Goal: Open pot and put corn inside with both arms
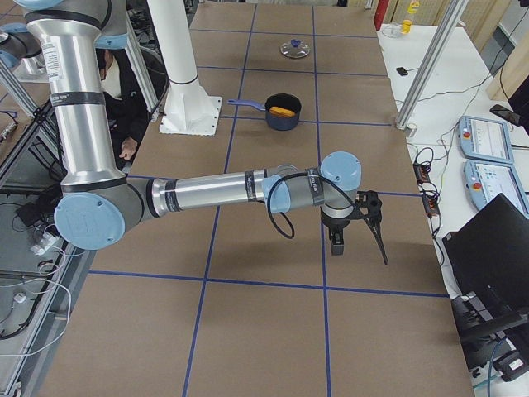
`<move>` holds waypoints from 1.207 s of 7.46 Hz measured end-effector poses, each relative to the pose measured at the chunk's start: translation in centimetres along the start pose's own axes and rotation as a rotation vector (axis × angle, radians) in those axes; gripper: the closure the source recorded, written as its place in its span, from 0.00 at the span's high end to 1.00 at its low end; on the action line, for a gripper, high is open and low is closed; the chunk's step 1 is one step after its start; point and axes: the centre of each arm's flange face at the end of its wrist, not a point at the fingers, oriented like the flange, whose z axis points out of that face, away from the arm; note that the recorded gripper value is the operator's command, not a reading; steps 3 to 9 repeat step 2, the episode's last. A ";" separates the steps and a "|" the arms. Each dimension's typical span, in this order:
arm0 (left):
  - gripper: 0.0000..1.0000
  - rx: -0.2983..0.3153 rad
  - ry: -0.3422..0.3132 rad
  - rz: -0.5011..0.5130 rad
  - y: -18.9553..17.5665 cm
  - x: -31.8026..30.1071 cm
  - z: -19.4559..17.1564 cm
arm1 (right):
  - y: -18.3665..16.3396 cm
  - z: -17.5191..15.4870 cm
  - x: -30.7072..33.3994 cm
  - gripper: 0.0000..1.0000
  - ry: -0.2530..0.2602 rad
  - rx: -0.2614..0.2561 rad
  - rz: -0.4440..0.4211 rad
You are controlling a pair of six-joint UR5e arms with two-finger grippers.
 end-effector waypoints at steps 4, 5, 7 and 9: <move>0.99 0.005 -0.003 -0.010 0.1 0.3 -0.2 | 0.1 -0.3 -0.3 1.00 -0.003 0.004 -0.004; 0.99 0.005 -0.003 -0.010 0.1 0.3 -0.2 | 0.1 -0.3 -0.3 1.00 -0.003 0.004 -0.004; 0.99 0.005 -0.003 -0.010 0.1 0.3 -0.2 | 0.1 -0.3 -0.3 1.00 -0.003 0.004 -0.004; 0.99 0.005 -0.003 -0.010 0.1 0.3 -0.2 | 0.1 -0.3 -0.3 1.00 -0.003 0.004 -0.004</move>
